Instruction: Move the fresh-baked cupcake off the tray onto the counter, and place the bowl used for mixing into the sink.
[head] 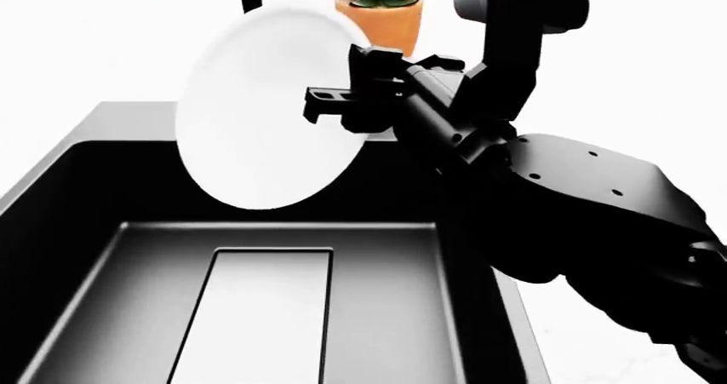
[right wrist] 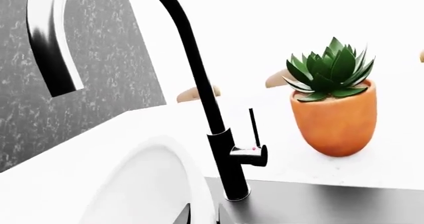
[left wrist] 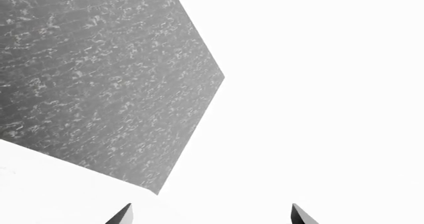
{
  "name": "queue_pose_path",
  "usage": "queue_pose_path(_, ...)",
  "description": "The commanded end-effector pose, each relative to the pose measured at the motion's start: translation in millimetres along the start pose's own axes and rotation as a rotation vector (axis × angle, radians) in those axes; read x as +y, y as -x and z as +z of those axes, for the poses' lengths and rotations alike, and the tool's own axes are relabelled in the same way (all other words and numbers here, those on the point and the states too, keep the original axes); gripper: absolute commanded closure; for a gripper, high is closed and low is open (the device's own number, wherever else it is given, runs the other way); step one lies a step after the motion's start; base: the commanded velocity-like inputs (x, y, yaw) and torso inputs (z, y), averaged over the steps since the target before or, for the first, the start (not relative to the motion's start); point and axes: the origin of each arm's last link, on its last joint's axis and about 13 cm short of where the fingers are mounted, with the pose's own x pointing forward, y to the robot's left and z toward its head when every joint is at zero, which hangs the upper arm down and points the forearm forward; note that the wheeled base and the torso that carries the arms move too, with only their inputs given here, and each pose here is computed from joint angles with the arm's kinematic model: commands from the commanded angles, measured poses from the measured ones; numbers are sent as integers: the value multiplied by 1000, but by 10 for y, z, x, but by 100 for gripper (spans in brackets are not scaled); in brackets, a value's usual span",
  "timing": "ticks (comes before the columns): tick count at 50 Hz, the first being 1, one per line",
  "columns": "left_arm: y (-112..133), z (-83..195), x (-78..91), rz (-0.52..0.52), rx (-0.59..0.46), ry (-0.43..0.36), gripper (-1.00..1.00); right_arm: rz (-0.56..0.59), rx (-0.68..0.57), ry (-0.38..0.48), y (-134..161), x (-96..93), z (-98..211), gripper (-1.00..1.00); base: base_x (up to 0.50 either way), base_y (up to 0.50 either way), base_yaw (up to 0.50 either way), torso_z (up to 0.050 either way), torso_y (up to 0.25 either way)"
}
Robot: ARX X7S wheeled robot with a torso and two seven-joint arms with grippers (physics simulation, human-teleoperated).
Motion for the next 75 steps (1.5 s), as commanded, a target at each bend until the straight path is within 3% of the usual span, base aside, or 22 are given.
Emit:
queue_pose_path(1,5,-3,5,1,1,0,-100,5,-22,-17,-108,35,13,100,0,0,0,0,0)
queue_pose_path(18,2,8,7,4,0,1,-100,25,9,-43,-250,69,-67,100,0,0,0,0,1)
queue_pose_path(44,4,13,10,5,-1,0,-100,46,123,-137,-384,-25,-541,100,0,0,0,0,0)
queue_pose_path(75,-1,-7,17,9,1,1,-100,86,245,-166,-521,11,-847,100,0,0,0,0,0)
